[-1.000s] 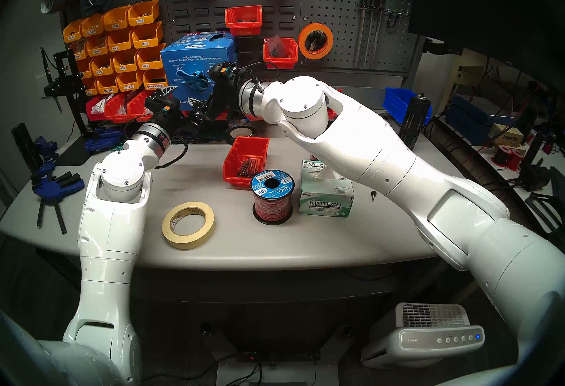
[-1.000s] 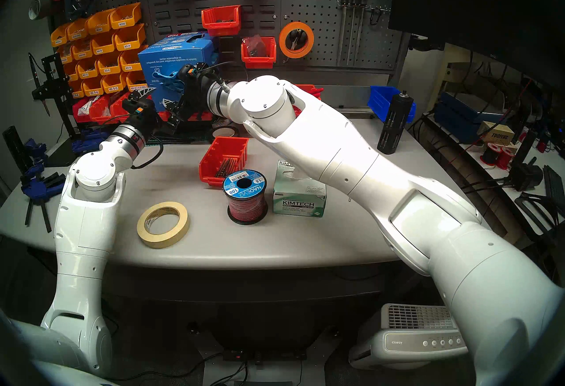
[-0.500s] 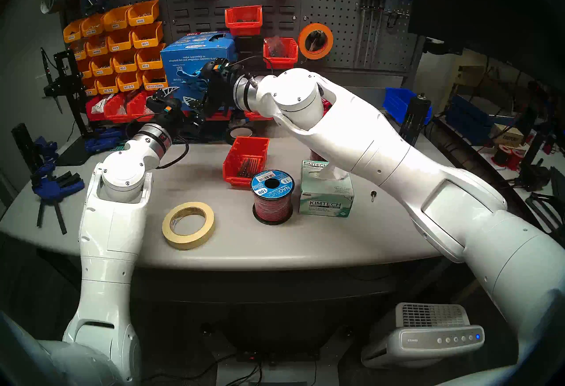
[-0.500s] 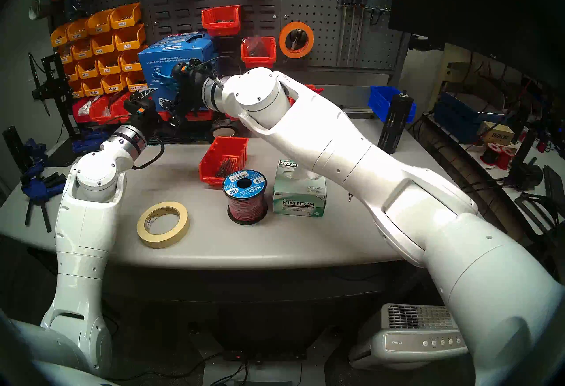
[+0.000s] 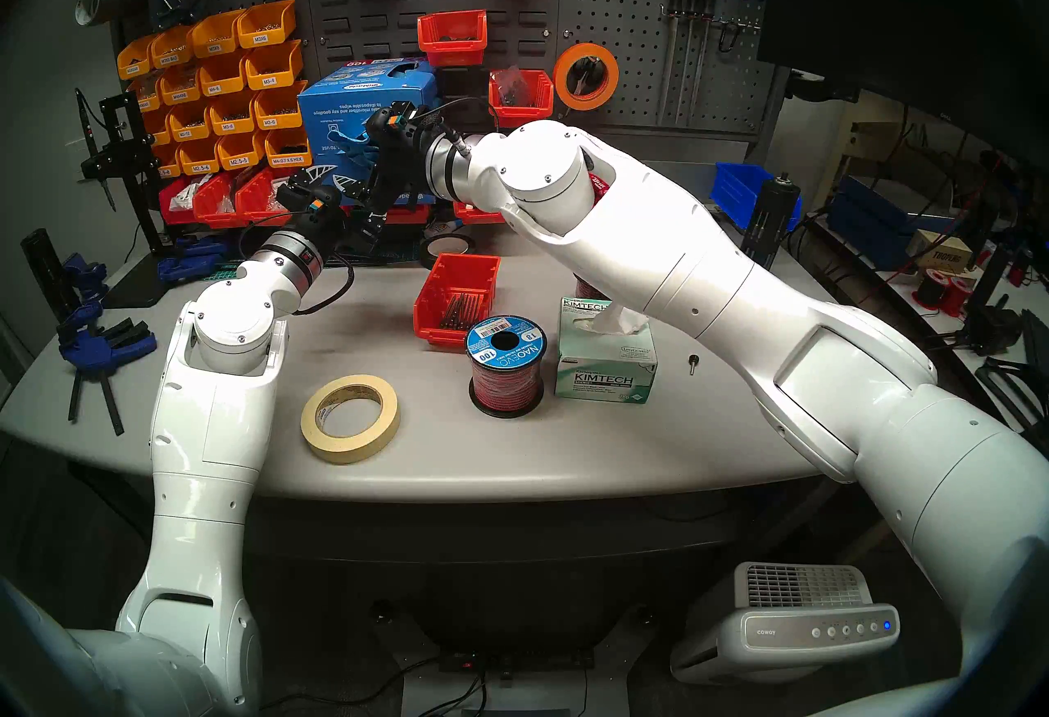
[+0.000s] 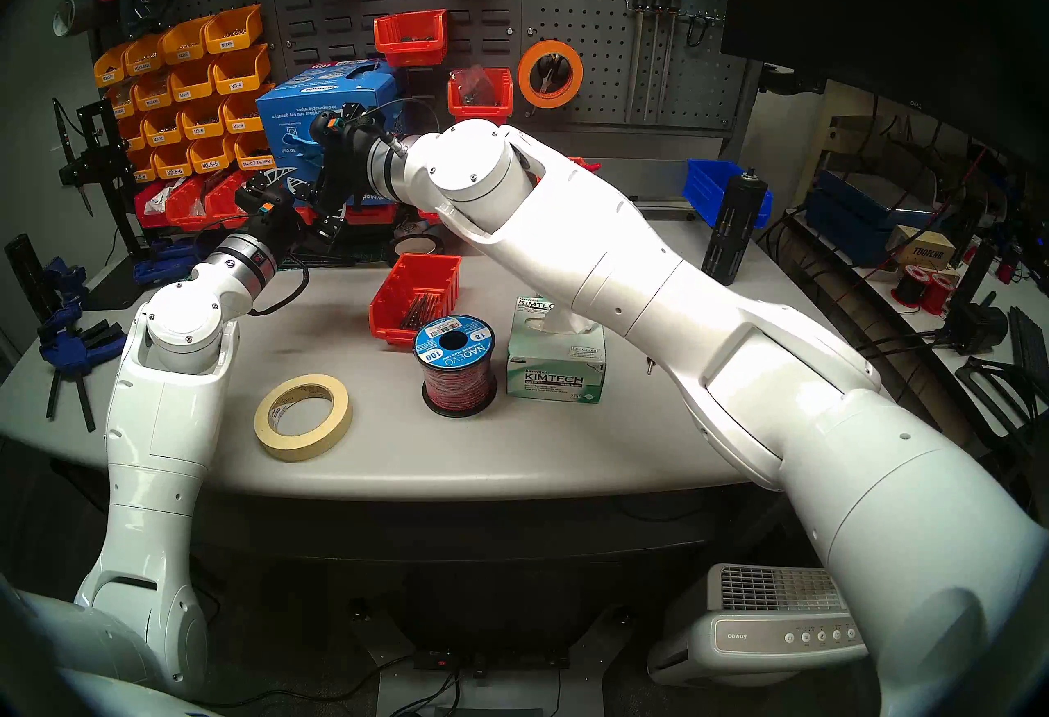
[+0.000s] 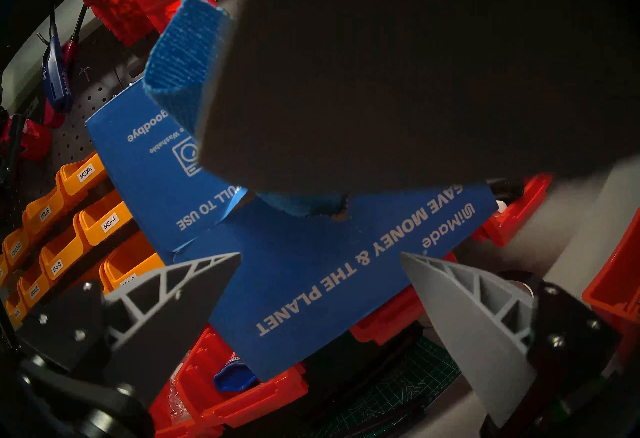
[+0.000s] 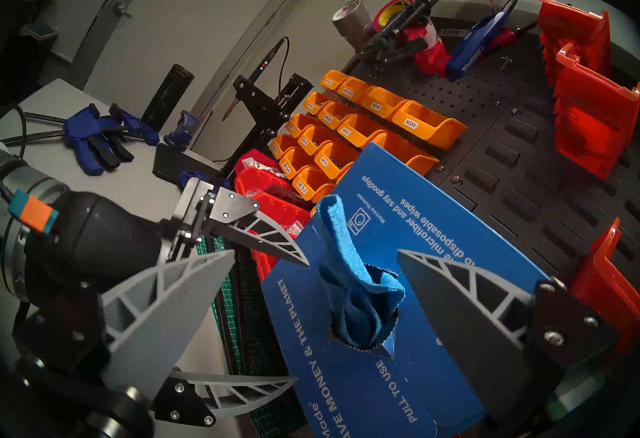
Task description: Take out a shop towel
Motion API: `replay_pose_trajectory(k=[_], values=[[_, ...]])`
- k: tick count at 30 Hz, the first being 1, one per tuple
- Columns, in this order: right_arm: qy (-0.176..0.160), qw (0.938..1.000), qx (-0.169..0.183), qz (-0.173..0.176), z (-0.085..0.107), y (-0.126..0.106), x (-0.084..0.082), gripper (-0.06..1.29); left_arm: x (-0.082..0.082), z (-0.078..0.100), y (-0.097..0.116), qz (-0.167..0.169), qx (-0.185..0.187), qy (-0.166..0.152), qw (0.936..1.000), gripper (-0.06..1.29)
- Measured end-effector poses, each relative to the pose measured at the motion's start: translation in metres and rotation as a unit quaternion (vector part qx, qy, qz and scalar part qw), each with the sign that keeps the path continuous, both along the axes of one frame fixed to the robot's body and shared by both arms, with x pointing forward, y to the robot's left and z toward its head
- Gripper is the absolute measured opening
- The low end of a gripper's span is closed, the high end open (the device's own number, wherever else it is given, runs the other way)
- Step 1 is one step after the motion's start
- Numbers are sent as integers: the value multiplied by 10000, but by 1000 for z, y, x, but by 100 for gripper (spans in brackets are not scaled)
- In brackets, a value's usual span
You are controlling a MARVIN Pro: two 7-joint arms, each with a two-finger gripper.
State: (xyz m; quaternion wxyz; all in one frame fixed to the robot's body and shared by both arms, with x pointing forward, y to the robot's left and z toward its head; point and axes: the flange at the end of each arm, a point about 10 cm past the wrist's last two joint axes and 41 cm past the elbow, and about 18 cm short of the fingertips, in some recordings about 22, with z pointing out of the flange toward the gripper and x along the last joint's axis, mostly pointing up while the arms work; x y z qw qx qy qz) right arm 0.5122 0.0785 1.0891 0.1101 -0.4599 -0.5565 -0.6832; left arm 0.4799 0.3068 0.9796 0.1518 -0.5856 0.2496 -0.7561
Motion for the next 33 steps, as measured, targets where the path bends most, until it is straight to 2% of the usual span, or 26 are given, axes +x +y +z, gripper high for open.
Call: replay_pose_trajectory(k=[7, 9, 10, 11, 13, 14, 15, 16, 20, 22, 23, 24, 27, 28, 33], values=[[-1, 10000, -19, 7, -1, 0, 2, 124, 3, -1, -3, -27, -3, 14, 10000, 126], [3, 10000, -23, 8, -2, 1, 3, 120, 4, 0, -3, -21, -7, 11, 10000, 126], [5, 10000, -25, 9, -2, 1, 3, 109, 4, 0, -3, -19, -8, 11, 10000, 126], [8, 10000, -28, 8, -2, 1, 4, 87, 5, -1, -3, -14, -10, 11, 10000, 126], [17, 10000, -36, 4, -3, 1, 5, 55, 5, 0, -3, -7, -10, 7, 10000, 126], [20, 10000, -39, 2, -3, 1, 5, 27, 6, 0, -3, -4, -11, 6, 10000, 126], [22, 10000, -41, 0, -3, 1, 6, 17, 6, 0, -2, -2, -11, 4, 10000, 126], [25, 10000, -44, -3, -4, 1, 6, 14, 6, 0, -2, 1, -10, 2, 10000, 126], [25, 10000, -44, -29, -3, 0, 9, 25, 7, 0, -2, 6, -8, 8, 10000, 126], [20, 10000, -47, -41, -3, 0, 10, 56, 7, 0, -2, 6, -7, 5, 10000, 126], [20, 10000, -50, -47, -3, 0, 10, 92, 7, 0, -2, 4, -8, 1, 10000, 126], [19, 10000, -52, -47, -2, 0, 11, 92, 7, 0, -2, 4, -8, 0, 10000, 126], [20, 10000, -58, -49, -2, 1, 11, 116, 7, 0, -1, 3, -9, 1, 10000, 126], [20, 10000, -61, -51, -2, 1, 11, 119, 7, 0, -1, 3, -9, 1, 10000, 126], [16, 9999, -85, -58, -2, 3, 13, 121, 7, 0, -1, 1, -9, 0, 10000, 126]])
